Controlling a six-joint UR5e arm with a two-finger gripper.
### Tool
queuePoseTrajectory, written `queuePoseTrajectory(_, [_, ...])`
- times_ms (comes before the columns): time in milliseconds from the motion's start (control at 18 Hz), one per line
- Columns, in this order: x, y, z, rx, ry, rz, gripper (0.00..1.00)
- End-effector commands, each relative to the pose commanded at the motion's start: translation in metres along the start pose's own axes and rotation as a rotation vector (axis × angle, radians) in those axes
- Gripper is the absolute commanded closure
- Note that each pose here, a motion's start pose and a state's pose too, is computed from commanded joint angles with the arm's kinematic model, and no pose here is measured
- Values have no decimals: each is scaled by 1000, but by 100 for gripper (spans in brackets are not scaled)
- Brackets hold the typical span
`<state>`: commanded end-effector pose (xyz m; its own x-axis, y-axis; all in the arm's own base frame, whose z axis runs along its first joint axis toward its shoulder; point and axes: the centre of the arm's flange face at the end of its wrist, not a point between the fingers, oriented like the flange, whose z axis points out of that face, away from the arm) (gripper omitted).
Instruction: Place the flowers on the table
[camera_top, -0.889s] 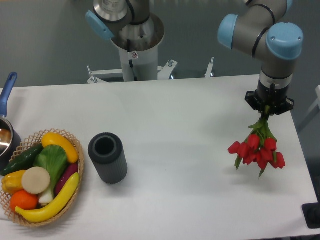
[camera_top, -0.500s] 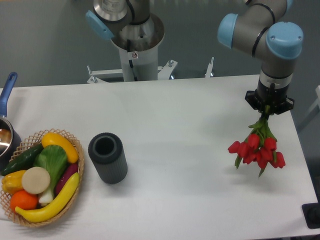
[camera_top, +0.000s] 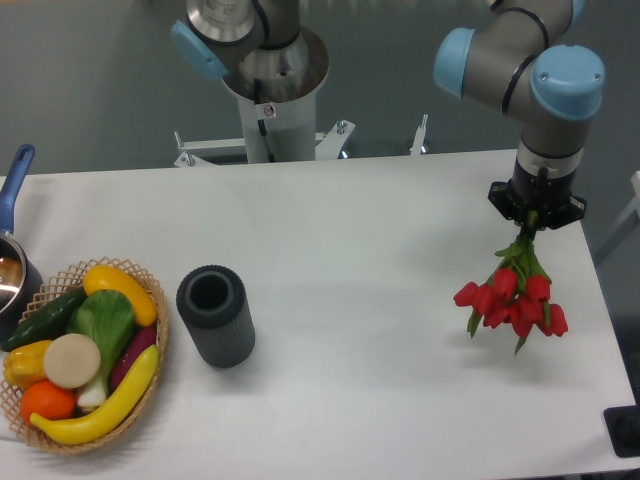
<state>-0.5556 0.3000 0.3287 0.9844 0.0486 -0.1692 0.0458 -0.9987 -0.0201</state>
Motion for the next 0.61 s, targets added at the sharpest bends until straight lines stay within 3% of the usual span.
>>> queuePoseTrajectory(389, [12, -16, 59, -23, 80, 23, 100])
queuePoseTrajectory(611, [18, -17, 71, -21, 102, 29, 98])
